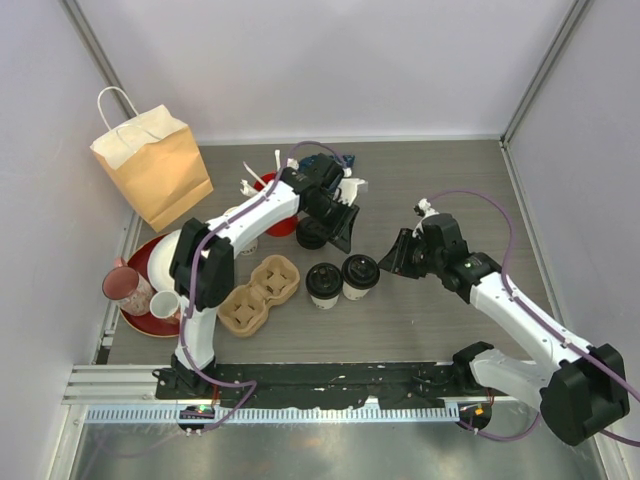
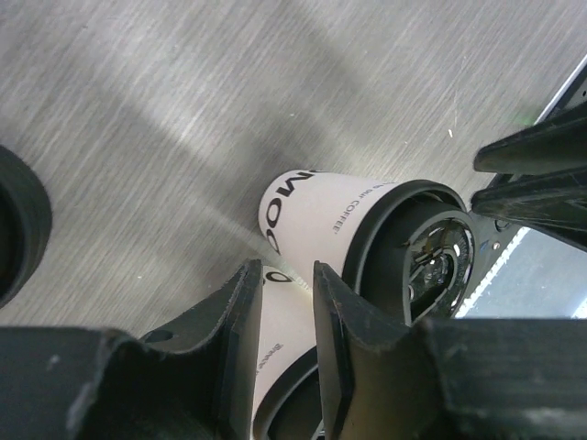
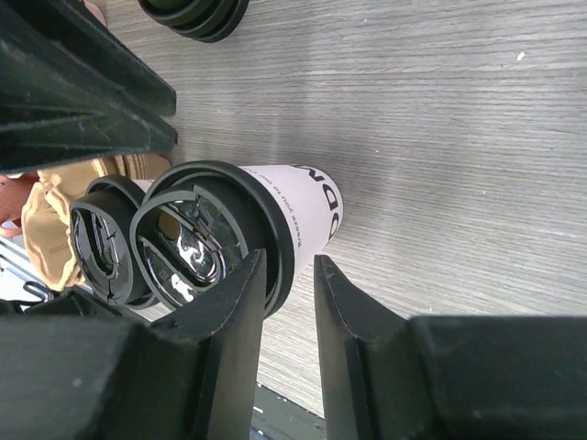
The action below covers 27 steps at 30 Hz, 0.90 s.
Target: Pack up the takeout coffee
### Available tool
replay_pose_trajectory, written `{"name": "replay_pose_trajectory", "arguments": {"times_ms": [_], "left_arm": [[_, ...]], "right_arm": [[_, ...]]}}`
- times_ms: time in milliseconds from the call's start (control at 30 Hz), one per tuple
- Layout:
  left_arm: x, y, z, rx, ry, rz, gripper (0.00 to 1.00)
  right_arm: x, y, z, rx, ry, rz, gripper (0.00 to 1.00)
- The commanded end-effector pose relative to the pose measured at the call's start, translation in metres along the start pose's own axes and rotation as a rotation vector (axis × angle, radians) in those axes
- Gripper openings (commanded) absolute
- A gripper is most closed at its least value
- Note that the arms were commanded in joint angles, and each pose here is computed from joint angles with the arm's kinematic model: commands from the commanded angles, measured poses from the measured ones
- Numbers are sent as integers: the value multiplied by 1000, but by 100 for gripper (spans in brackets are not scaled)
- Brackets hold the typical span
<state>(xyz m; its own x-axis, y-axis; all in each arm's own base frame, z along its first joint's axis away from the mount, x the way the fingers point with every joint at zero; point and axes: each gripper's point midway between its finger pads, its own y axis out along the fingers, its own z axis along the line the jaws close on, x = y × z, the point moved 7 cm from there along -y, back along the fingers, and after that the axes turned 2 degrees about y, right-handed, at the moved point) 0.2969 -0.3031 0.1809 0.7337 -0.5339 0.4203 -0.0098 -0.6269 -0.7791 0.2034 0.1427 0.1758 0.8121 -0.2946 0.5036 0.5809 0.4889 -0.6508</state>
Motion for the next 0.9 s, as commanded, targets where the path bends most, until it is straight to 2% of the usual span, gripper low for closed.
{"name": "replay_pose_trajectory", "arguments": {"times_ms": [0, 133, 467, 633, 867], "left_arm": [[18, -36, -1, 24, 25, -104, 34], [17, -46, -6, 11, 18, -114, 36], [-10, -62, -34, -155, -24, -70, 36], [-31, -52, -45, -185, -30, -5, 34], [-38, -39, -41, -170, -52, 34, 31]], "right_arm": [[12, -16, 12, 36, -43, -48, 33], [7, -18, 7, 15, -50, -25, 33], [-4, -11, 6, 57, -35, 24, 33], [-7, -8, 2, 45, -26, 35, 33], [-9, -5, 0, 47, -14, 30, 31]]}}
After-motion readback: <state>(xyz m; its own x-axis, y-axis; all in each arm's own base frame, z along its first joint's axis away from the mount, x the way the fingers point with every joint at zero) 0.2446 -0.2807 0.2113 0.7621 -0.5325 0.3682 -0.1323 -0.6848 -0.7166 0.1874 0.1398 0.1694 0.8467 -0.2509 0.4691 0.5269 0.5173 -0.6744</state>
